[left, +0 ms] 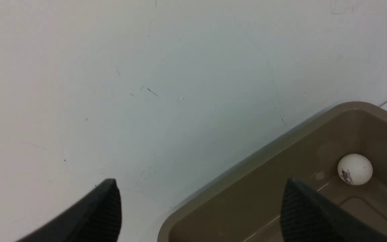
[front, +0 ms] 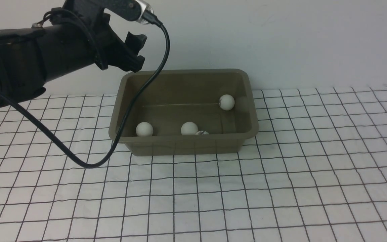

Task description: Put the table tennis balls into the box on the white checkered tablecloth.

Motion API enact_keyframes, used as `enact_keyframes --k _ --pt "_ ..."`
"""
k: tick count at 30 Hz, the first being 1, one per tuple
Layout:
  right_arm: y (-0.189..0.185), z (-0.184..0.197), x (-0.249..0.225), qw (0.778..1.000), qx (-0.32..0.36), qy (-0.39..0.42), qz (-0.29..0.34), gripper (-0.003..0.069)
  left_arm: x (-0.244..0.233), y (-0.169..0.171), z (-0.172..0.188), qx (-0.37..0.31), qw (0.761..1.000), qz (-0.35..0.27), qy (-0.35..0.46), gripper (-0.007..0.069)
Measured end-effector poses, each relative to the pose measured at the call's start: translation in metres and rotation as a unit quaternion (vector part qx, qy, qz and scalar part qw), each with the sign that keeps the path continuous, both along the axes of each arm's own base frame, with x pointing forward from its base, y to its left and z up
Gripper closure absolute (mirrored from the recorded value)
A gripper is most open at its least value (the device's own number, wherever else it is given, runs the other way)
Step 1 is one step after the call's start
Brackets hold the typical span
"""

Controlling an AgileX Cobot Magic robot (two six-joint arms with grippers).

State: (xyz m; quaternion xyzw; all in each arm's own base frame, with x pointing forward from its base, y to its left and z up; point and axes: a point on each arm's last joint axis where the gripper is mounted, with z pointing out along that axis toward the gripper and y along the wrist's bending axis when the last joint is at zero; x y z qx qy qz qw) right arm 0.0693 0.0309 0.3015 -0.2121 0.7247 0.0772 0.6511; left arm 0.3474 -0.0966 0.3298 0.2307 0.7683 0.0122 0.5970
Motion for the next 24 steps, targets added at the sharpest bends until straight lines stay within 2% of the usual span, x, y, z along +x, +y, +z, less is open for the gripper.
enact_keyframes --k 13,24 --pt "0.001 -0.018 -0.009 0.995 -0.038 0.092 0.023 0.0176 0.000 -0.002 0.000 -0.003 1.000 -0.009 -0.001 0.0053" --pt "-0.012 -0.023 -0.025 0.996 0.011 0.041 -0.073 0.0176 0.000 -0.002 0.000 -0.003 1.000 -0.010 -0.001 0.0053"
